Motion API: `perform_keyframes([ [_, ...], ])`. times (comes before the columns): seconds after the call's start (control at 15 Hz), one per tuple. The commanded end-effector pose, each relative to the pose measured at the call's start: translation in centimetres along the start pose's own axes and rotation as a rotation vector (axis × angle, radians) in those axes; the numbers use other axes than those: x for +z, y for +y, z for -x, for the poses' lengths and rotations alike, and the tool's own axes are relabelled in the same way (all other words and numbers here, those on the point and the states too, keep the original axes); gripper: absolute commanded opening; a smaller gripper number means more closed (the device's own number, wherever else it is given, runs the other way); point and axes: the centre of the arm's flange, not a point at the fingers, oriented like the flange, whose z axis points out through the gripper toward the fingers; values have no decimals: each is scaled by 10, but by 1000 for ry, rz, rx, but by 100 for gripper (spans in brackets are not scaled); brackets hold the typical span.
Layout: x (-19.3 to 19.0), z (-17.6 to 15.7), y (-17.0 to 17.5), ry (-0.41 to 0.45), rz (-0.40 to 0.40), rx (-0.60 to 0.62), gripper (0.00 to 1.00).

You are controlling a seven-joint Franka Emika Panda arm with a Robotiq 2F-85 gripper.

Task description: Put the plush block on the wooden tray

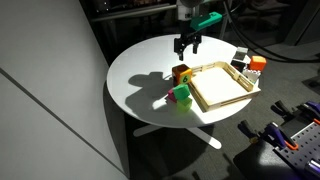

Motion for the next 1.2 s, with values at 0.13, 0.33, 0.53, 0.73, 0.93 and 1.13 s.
perform_keyframes([
  [0.13, 12, -15, -15, 11, 46, -3, 100],
  [0.33, 22, -17, -21, 8, 61, -9, 100],
  [0.53, 32, -20, -26, 0, 77, -10, 100],
  [0.73, 42, -21, -30, -13, 101, -7, 100],
  [0.93, 51, -22, -31, -23, 113, -2, 100],
  [1.13, 58, -22, -31, -32, 114, 3, 100],
])
